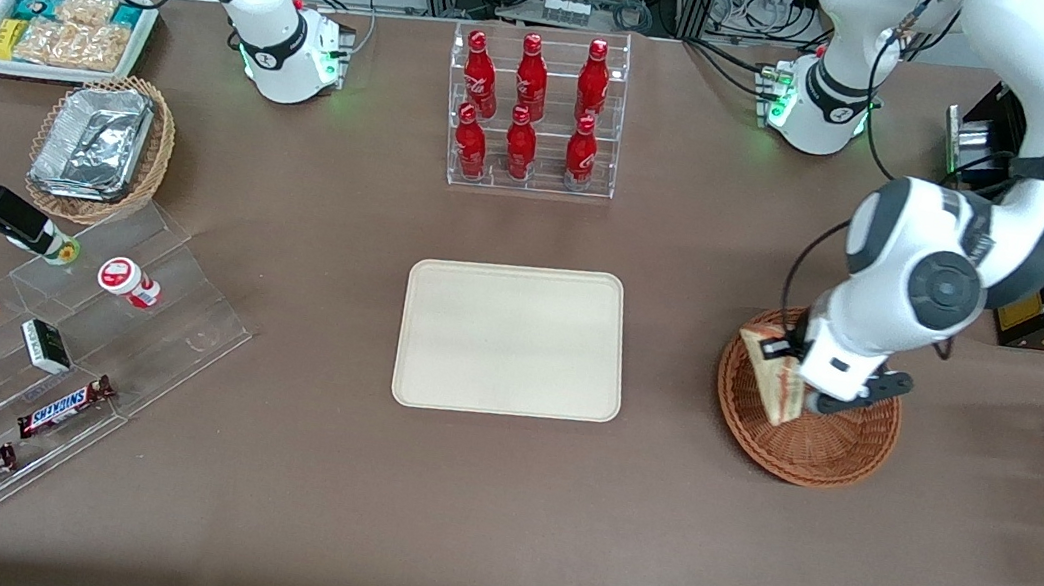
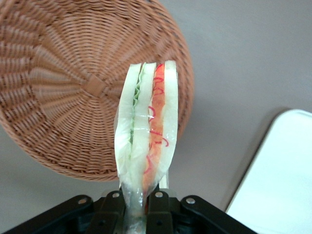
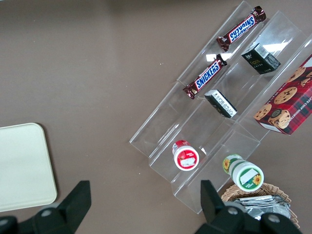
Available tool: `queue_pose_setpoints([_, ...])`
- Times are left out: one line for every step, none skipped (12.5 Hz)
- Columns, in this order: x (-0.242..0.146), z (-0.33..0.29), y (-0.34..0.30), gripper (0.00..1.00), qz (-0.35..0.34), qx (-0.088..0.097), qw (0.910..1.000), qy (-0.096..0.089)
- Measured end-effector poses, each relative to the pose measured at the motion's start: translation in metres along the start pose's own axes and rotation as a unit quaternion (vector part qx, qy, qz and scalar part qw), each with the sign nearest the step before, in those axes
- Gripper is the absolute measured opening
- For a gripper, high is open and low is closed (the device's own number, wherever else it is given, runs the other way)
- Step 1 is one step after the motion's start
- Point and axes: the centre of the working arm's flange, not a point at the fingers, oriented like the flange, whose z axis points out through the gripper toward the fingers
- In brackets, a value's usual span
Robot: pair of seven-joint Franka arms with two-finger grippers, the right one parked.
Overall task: Place sandwich from basket to tray
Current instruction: 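Carry the sandwich with the left gripper over the cream tray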
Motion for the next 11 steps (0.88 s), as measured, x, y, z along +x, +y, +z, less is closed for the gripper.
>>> queue_pose_setpoints([-0.008,0.001,0.015,0.15,0.014,0.001,0.9999,0.001])
queue_pose_setpoints([-0.015,0.002,0.03,0.15,0.024,0.002,0.9997,0.002])
queue_pose_setpoints([-0.023,0.005,0.048,0.15,0.028,0.002,0.9996,0.002])
queue_pose_setpoints([-0.03,0.009,0.068,0.15,0.031,0.002,0.9995,0.001])
queue_pose_setpoints([-0.038,0.013,0.087,0.15,0.035,0.003,0.9994,0.0])
queue_pose_setpoints([-0.045,0.02,0.106,0.15,0.041,0.004,0.9992,-0.002])
queue_pose_setpoints([-0.052,0.027,0.123,0.15,0.049,0.005,0.9988,-0.004])
queue_pose_setpoints([-0.057,0.033,0.138,0.15,0.058,0.004,0.9983,-0.005])
queue_pose_setpoints([-0.062,0.037,0.154,0.15,0.066,0.003,0.9978,-0.006])
queue_pose_setpoints([-0.068,0.04,0.172,0.15,0.068,-0.001,0.9977,-0.005])
queue_pose_setpoints([-0.074,0.044,0.192,0.15,0.069,-0.004,0.9976,-0.004])
